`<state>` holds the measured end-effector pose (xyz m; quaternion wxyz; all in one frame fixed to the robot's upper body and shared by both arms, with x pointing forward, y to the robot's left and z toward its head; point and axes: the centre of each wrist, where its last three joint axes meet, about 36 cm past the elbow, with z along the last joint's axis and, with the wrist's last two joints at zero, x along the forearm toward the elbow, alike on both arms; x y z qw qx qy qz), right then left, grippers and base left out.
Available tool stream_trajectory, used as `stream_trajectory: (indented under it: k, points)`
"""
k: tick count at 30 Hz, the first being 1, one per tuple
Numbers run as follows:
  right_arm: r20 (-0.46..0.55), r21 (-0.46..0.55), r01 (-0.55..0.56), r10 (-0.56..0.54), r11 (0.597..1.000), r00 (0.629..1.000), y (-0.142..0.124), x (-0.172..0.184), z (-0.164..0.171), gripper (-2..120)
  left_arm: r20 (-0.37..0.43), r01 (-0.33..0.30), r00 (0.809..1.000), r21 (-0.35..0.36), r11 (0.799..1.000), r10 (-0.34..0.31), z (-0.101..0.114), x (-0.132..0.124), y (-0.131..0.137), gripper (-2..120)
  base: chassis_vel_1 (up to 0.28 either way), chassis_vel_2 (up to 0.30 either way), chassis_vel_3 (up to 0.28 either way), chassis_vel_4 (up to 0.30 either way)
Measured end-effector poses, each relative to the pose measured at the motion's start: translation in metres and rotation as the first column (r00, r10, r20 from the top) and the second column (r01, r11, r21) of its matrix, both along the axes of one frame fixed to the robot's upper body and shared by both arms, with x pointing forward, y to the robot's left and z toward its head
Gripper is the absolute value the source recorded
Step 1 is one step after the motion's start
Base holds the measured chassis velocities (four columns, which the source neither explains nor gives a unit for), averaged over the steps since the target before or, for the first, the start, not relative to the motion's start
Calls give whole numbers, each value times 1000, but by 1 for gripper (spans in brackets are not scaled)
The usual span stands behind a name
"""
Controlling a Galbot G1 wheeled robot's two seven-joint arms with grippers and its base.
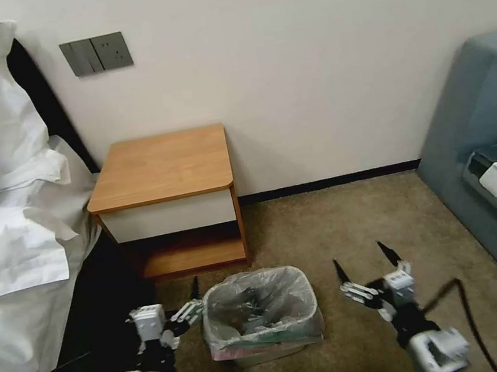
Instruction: Pick up the garbage bag from the table and place it over the trash can.
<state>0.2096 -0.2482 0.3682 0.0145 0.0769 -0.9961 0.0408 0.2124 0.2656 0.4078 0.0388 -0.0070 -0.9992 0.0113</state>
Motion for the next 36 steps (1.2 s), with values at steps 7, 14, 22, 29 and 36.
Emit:
stream_trajectory:
  k: [7, 14, 22, 29, 36]
  points:
    - [3, 41, 31, -31, 999, 1000, -7, -8, -4, 100, -4, -59, 998, 29, 998, 59, 12, -19, 23, 100, 0, 0, 0, 0]
    - [16, 45, 40, -41, 998, 999, -6, -4, -2, 100, -58, -55, 997, 1, 999, 55, 11, -27, 17, 100, 0, 0, 0, 0]
    - [17, 45, 41, -42, 998, 999, -4, -2, -1, 100, -70, -54, 996, -10, 998, 54, 11, -27, 14, 100, 0, 0, 0, 0]
    - [17, 45, 40, -41, 998, 999, -4, -2, 0, 100, -70, -55, 996, -11, 998, 54, 11, -27, 14, 100, 0, 0, 0, 0]
    - [17, 45, 40, -41, 998, 999, -4, -2, 0, 100, -70, -55, 996, -11, 998, 54, 11, -27, 14, 100, 0, 0, 0, 0]
